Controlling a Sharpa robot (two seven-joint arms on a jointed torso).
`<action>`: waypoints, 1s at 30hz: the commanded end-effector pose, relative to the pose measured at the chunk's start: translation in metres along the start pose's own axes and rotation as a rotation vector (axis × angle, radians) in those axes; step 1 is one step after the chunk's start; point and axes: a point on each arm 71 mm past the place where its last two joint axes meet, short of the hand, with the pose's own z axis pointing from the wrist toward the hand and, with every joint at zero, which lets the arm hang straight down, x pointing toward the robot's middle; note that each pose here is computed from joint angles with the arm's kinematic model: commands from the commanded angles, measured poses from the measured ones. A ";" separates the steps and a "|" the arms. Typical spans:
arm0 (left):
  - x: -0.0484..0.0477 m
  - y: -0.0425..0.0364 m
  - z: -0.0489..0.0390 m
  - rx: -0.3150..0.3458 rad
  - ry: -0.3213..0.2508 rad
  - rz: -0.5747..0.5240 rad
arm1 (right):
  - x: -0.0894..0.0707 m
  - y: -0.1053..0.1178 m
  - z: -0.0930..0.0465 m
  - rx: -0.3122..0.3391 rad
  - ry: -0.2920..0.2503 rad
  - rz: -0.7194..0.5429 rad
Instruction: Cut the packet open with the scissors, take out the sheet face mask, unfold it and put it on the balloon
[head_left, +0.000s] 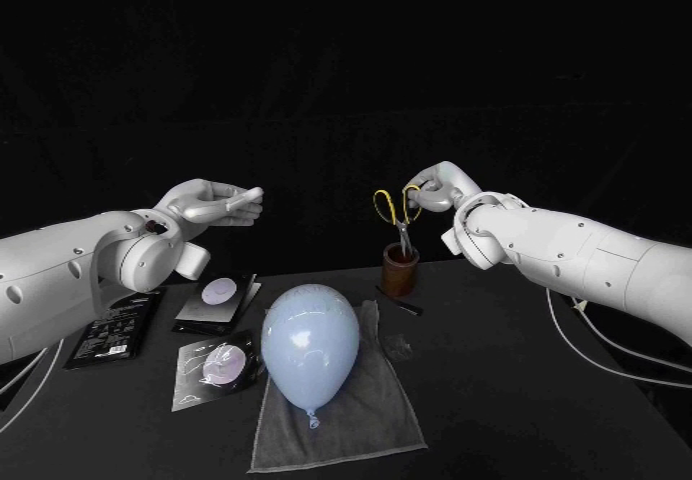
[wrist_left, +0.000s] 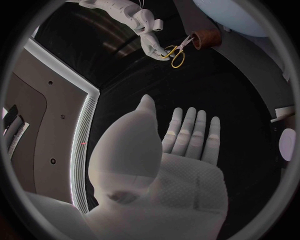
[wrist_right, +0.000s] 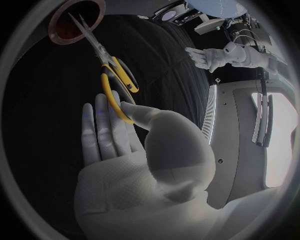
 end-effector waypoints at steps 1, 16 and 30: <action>0.0025 -0.0020 0.0006 0.015 0.020 -0.008 | 0.001 -0.001 0.001 -0.009 -0.001 -0.007; 0.0057 -0.0029 0.0013 0.016 0.031 -0.010 | 0.028 -0.007 0.000 -0.009 0.023 -0.005; 0.0071 -0.0032 0.0018 0.017 0.039 -0.011 | 0.035 -0.013 -0.002 0.003 0.032 0.006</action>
